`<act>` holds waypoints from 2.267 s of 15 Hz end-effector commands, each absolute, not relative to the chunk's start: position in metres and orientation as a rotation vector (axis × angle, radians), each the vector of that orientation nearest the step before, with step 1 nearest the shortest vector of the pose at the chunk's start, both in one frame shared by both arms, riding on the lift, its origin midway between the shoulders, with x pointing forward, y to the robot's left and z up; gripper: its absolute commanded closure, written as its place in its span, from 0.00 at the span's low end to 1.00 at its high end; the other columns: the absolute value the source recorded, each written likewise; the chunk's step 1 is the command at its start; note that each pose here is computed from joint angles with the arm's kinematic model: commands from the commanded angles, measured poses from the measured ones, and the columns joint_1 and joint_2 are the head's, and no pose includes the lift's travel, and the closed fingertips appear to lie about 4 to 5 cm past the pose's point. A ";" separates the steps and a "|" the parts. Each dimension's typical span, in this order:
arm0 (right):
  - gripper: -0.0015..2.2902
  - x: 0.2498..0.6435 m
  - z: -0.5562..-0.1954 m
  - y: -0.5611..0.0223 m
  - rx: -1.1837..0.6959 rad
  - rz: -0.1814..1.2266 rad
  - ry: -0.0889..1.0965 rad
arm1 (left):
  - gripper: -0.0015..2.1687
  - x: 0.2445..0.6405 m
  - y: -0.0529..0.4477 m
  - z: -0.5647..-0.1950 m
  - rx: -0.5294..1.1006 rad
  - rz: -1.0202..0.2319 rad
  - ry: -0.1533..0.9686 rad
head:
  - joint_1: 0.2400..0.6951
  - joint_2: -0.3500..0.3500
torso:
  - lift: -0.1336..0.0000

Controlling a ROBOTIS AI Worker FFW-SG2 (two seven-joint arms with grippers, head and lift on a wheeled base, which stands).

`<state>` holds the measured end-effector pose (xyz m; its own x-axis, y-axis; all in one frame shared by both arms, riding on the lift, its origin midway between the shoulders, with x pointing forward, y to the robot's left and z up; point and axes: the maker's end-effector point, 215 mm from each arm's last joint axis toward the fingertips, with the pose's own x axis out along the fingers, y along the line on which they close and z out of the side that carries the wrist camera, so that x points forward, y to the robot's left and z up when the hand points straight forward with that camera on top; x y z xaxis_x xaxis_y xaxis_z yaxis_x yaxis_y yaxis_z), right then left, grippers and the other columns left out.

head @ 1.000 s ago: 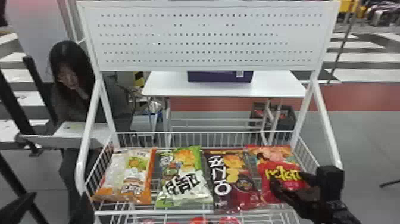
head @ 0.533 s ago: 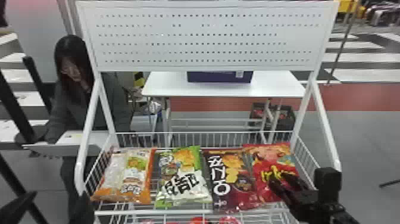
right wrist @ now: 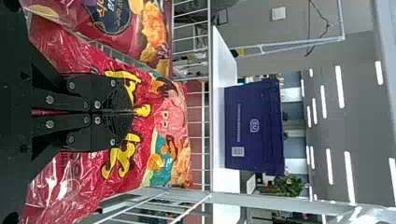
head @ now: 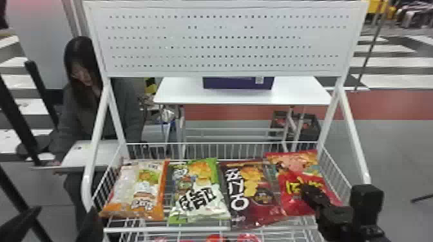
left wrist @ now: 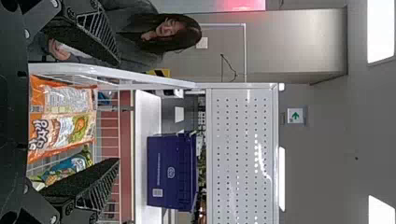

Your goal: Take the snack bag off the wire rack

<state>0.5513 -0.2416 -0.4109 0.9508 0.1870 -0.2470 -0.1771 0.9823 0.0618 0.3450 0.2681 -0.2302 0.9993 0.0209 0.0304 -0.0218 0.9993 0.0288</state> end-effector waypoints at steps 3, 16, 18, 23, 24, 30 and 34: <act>0.97 0.529 -0.329 -0.226 0.066 0.223 0.105 | 0.08 0.345 0.268 -0.230 0.028 0.021 -0.030 | 0.57 0.50 | 1.00; 0.97 0.375 -0.244 -0.259 0.100 0.172 -0.101 | 0.08 0.346 0.268 -0.228 0.032 0.015 -0.038 | 0.57 0.50 | 1.00; 0.97 0.361 -0.233 -0.262 0.103 0.168 -0.132 | 0.08 0.346 0.269 -0.227 0.032 0.014 -0.038 | 0.57 0.50 | 1.00; 0.97 0.356 -0.237 -0.275 0.082 0.144 -0.114 | 0.08 0.346 0.272 -0.227 0.035 0.018 -0.038 | 0.57 0.50 | 1.00; 0.97 0.355 -0.238 -0.278 0.075 0.140 -0.111 | 0.08 0.345 0.272 -0.225 0.035 0.019 -0.042 | 0.57 0.50 | 1.00; 0.97 0.353 -0.240 -0.278 0.068 0.142 -0.092 | 0.08 0.344 0.272 -0.225 0.031 0.019 -0.040 | 0.57 0.50 | 1.00; 0.97 0.354 -0.245 -0.275 0.065 0.141 -0.061 | 0.08 0.344 0.273 -0.225 0.032 0.021 -0.041 | 0.57 0.50 | 1.00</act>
